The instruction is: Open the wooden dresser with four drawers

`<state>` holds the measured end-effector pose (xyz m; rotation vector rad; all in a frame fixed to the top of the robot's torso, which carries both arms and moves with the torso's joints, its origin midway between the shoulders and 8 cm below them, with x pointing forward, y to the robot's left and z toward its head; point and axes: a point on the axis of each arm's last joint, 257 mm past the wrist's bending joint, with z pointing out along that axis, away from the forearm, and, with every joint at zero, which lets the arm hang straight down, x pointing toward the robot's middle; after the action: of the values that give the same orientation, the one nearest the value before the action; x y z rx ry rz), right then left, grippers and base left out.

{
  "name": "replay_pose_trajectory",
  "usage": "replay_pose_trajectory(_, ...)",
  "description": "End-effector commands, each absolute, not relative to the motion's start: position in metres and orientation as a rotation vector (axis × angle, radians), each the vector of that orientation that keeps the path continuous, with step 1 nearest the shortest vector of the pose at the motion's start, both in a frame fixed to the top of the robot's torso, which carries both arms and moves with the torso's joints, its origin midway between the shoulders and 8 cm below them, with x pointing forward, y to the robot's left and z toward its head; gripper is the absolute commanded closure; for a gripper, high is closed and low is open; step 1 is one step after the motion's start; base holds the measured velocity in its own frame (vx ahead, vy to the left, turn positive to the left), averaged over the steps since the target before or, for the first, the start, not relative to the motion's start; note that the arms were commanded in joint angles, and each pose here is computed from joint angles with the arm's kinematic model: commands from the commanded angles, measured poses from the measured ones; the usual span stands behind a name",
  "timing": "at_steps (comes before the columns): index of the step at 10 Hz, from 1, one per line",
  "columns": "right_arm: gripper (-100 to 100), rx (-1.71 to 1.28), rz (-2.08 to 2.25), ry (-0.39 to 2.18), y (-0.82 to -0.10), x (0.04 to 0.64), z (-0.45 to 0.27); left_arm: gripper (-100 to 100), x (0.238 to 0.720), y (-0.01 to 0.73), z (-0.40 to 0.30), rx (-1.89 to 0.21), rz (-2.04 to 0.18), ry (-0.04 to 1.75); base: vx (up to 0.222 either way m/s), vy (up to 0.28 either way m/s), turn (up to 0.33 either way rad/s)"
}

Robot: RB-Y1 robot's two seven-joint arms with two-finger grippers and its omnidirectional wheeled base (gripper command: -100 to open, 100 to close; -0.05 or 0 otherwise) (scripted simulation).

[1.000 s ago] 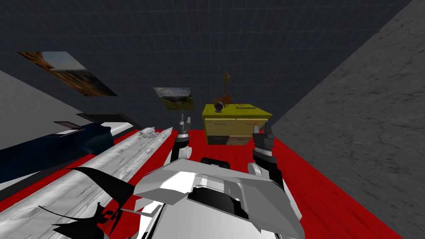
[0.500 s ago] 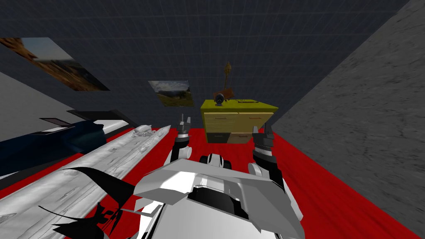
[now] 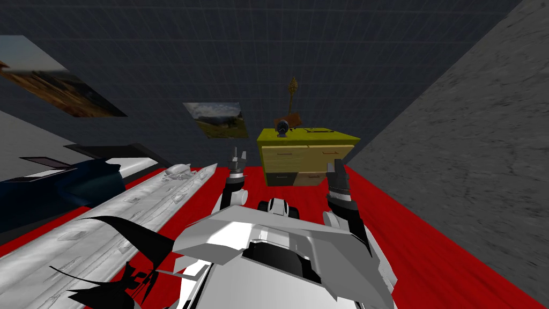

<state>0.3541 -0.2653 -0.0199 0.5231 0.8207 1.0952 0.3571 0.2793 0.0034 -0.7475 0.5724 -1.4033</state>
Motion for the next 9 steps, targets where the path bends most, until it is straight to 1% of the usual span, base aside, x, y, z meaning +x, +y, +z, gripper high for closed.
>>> replay_pose_trajectory(1,-100,0.467,1.026,0.850,-0.262,0.356,-0.021,0,0.357,0.279,0.003,-0.748,-1.403,0.572,0.040,0.024,-0.030)
replay_pose_trajectory(9,-100,0.250,0.758,0.934,-0.252,0.361,-0.029,0,0.357,0.279,0.003,-0.748,-1.403,0.572,0.050,0.029,-0.045)
